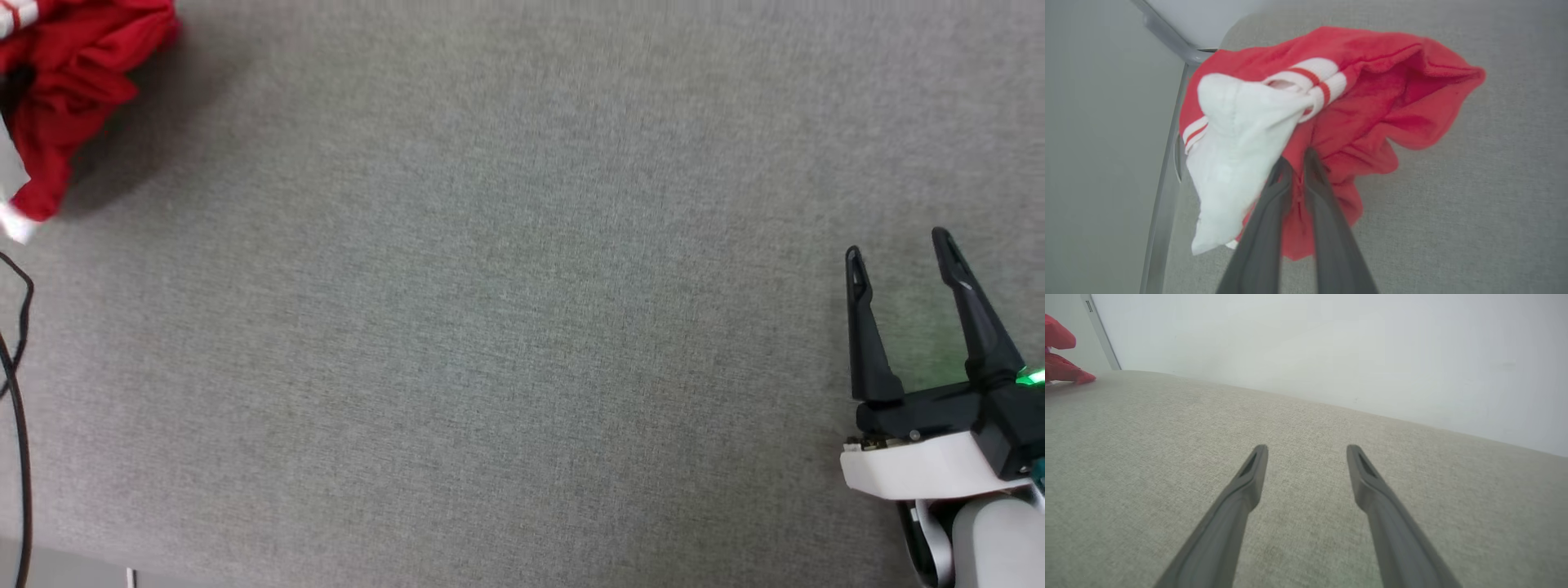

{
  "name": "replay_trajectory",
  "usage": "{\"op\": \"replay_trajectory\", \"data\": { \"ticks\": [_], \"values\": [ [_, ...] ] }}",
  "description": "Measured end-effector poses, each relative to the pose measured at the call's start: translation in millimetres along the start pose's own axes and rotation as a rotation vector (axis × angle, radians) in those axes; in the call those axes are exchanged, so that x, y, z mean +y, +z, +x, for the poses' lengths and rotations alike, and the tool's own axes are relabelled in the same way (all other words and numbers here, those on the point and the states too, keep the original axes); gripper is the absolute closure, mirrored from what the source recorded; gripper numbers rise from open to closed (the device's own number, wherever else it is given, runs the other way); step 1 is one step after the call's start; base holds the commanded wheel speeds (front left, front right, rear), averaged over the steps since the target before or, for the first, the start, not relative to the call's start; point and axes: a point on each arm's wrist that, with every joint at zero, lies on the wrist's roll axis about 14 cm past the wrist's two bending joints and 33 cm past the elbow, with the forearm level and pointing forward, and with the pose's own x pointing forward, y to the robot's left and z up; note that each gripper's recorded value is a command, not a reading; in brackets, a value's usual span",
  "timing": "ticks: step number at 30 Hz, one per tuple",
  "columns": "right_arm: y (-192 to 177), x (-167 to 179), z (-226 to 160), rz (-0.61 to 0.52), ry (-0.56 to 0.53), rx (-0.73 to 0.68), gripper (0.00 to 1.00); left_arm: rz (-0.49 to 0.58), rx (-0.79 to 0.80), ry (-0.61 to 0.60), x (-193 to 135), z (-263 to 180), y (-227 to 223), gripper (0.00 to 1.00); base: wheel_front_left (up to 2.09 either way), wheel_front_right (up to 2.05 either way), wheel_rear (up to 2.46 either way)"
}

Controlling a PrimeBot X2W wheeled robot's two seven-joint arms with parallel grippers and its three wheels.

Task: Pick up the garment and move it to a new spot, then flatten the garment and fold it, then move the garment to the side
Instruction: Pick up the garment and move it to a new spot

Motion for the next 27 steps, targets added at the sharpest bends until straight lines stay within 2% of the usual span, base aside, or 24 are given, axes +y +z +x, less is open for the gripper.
{"op": "replay_trajectory", "data": {
  "ticks": [5, 11, 19, 23, 27],
  "values": [
    [24.3, -0.3, -10.3, -0.011, -0.009, -0.037, 0.0, 0.123, -0.15, -0.041, -15.9, -33.8, 53.3, 1.0, 0.0, 0.0, 0.0],
    [49.3, -10.1, -24.0, 0.007, -0.048, -0.083, 0.0, 0.267, -0.31, -0.156, -75.4, -62.1, 109.6, 1.0, 0.0, 0.0, 0.0],
    [69.4, -38.6, -51.3, 0.006, -0.143, -0.113, 0.0, 0.456, -0.452, -0.401, -199.0, -87.5, 147.9, 1.0, 0.0, 0.0, 0.0],
    [75.2, -58.0, -67.9, 0.0, -0.208, -0.117, 0.0, 0.556, -0.467, -0.549, -271.2, -94.4, 139.4, 1.0, 0.0, 0.0, 0.0],
    [78.9, -74.0, -83.6, -0.004, -0.265, -0.117, 0.0, 0.661, -0.457, -0.71, -342.7, -102.8, 111.6, 1.0, 0.0, 0.0, 0.0]
  ]
}}
